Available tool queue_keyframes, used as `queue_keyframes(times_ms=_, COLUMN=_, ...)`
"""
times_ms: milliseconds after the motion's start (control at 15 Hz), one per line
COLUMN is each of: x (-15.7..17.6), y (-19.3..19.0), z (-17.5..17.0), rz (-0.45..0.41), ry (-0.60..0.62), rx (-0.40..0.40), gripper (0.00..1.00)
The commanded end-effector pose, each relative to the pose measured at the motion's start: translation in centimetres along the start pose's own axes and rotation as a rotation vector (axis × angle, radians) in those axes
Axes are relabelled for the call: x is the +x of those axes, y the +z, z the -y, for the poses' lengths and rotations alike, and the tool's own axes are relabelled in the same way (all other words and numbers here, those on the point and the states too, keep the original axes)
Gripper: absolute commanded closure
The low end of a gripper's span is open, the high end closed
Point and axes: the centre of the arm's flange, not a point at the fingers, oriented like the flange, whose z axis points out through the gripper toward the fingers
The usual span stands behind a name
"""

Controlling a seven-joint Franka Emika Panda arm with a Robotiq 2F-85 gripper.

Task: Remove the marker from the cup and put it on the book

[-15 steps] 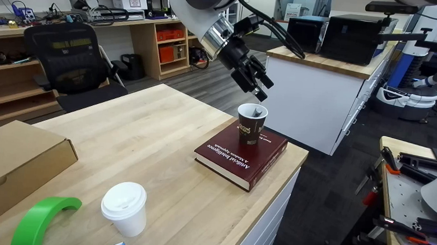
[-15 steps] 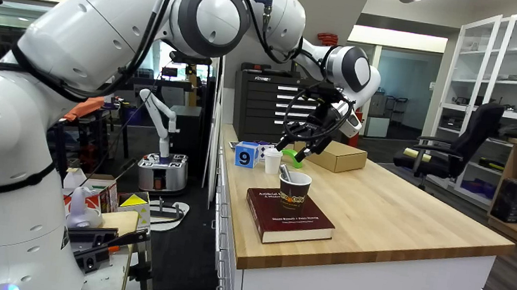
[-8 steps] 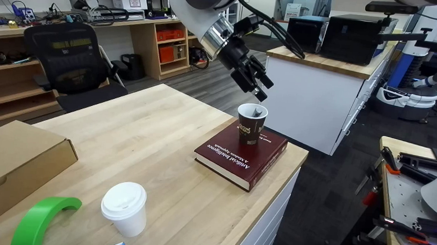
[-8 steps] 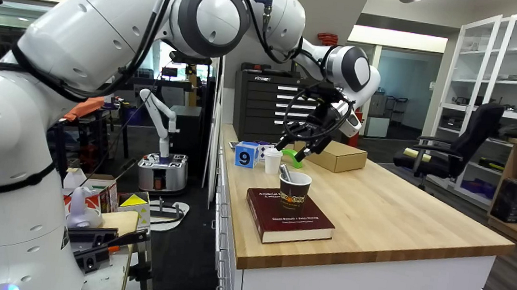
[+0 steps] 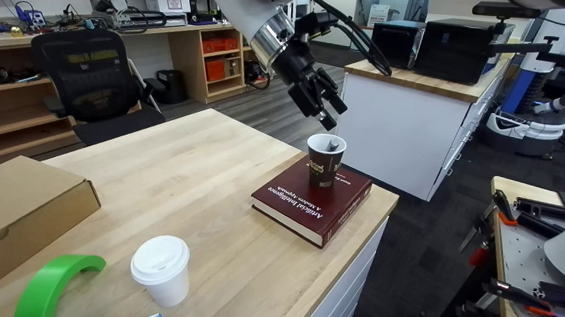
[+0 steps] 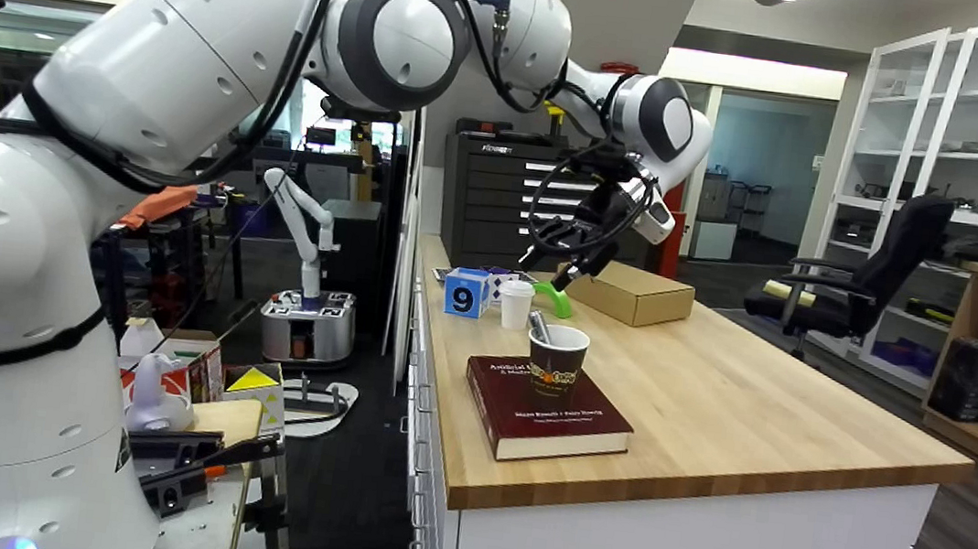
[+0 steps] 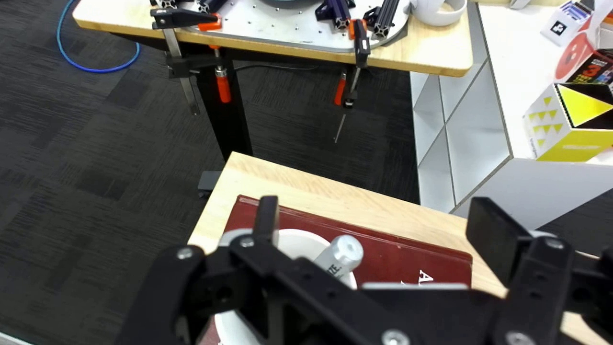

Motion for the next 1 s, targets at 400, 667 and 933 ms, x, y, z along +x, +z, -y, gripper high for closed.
queue_keyframes(times_ms=400, x=3.0, y=1.2, z=0.9, rz=0.043, ry=0.113, rx=0.015, gripper=0.00)
queue_keyframes(times_ms=667, x=3.6, y=1.6, z=0.3, rz=0.046, ry=0.134, rx=0.019, gripper=0.00)
queue_keyframes(times_ms=933, x=3.8, y=1.9, z=-0.8, rz=0.048, ry=0.156, rx=0.036, gripper=0.00)
